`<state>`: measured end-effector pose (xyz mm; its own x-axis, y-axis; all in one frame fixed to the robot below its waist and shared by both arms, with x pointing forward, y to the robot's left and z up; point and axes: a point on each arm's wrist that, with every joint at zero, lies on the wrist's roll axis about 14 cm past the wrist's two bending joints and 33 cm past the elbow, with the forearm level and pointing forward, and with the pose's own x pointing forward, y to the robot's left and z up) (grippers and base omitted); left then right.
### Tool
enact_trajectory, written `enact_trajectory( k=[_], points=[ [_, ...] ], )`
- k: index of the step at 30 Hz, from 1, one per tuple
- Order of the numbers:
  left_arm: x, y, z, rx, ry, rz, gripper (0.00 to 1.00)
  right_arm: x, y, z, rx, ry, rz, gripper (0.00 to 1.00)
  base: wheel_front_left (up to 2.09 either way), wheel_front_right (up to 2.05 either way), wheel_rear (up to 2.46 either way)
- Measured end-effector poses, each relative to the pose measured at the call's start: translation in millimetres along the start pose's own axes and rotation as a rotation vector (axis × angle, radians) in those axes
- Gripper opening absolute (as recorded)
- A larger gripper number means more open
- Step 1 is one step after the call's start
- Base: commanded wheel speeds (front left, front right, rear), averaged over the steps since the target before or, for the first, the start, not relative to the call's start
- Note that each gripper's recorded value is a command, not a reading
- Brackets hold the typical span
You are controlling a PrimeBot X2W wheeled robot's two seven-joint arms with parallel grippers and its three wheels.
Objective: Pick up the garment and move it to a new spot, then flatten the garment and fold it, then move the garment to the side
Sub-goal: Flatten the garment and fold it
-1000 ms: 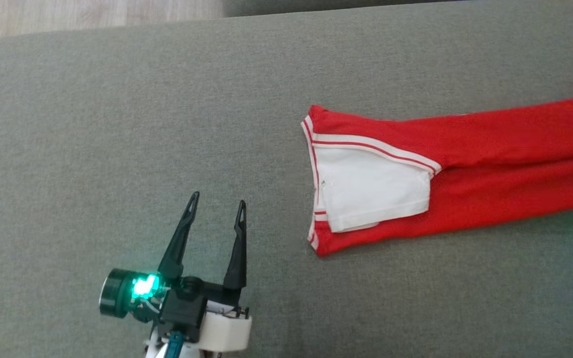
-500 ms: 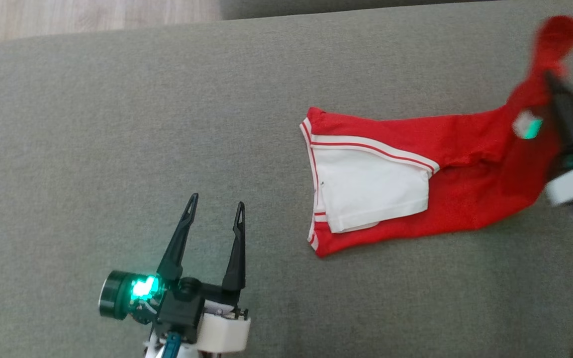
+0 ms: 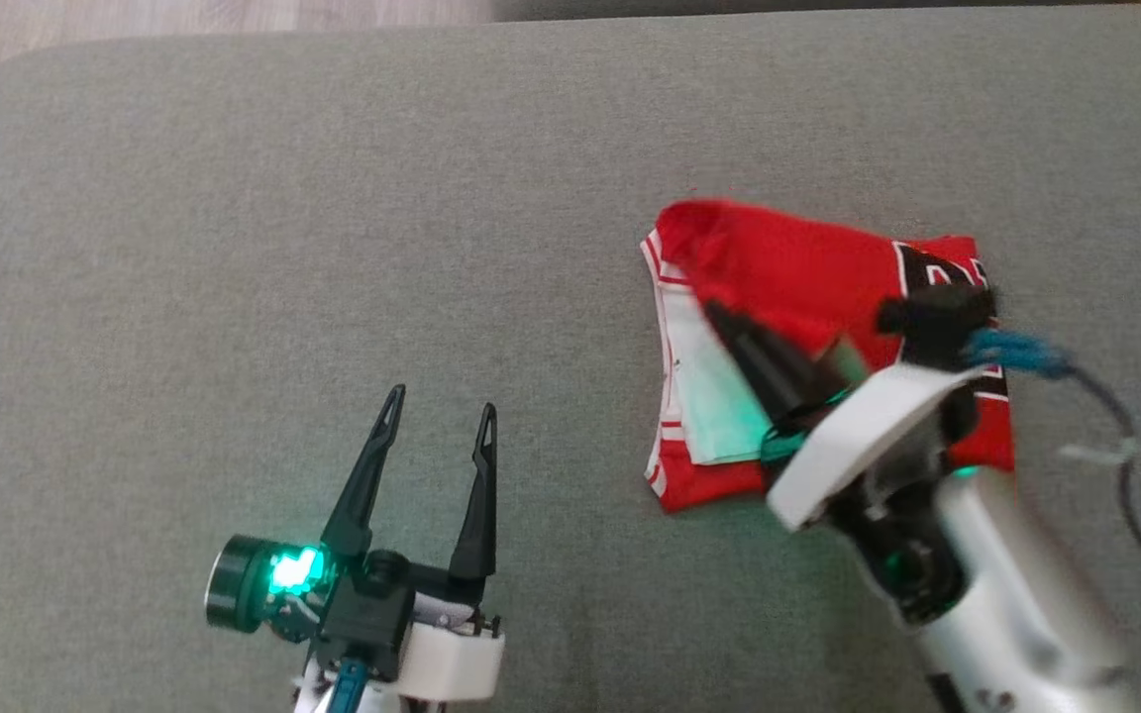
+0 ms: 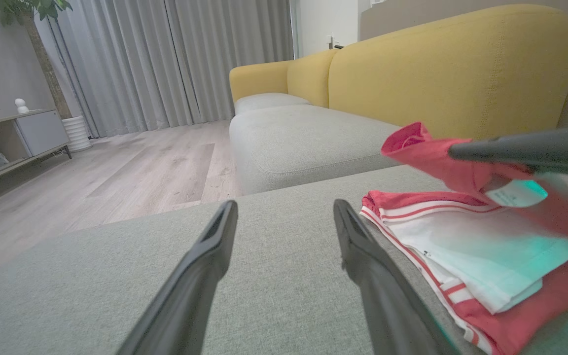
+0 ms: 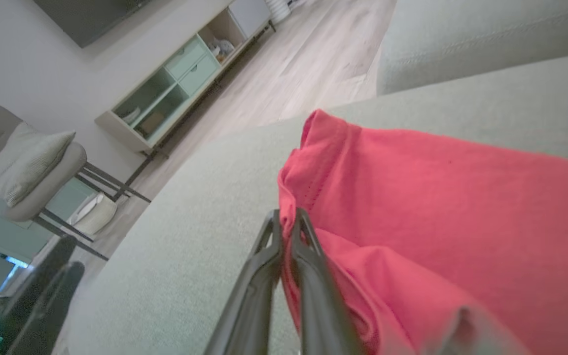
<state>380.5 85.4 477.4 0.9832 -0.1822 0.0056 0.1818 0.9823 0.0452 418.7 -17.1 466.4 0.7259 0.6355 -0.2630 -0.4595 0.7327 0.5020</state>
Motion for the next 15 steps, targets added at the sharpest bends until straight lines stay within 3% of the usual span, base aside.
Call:
enact_trajectory(
  k=[1,2,3,4,8,15],
  points=[
    [-0.2,0.8,-0.1,-0.001,0.001,0.004,1.0,3.8,3.7,-9.2,-0.004,0.025,0.008,0.02,0.0,0.0,0.0],
    [-0.4,1.5,-0.2,-0.001,0.002,0.008,1.0,7.1,7.0,-17.6,-0.007,0.048,0.015,0.4,0.0,0.0,0.0],
    [-0.7,2.0,-0.4,-0.003,0.003,0.011,1.0,10.1,10.6,-24.1,-0.01,0.063,0.024,0.9,0.0,0.0,0.0],
    [-1.1,2.5,-0.4,-0.004,0.003,0.014,1.0,12.4,14.9,-29.8,-0.012,0.075,0.035,1.0,0.0,0.0,0.0],
    [-2.9,4.1,1.6,-0.004,-0.001,0.023,1.0,15.0,22.9,-36.5,-0.017,0.072,0.051,1.0,0.0,0.0,0.0],
    [-8.6,4.0,13.0,0.001,-0.032,0.019,1.0,-2.1,-3.2,13.0,-0.085,-0.133,-0.036,1.0,0.0,0.0,0.0]
  ],
)
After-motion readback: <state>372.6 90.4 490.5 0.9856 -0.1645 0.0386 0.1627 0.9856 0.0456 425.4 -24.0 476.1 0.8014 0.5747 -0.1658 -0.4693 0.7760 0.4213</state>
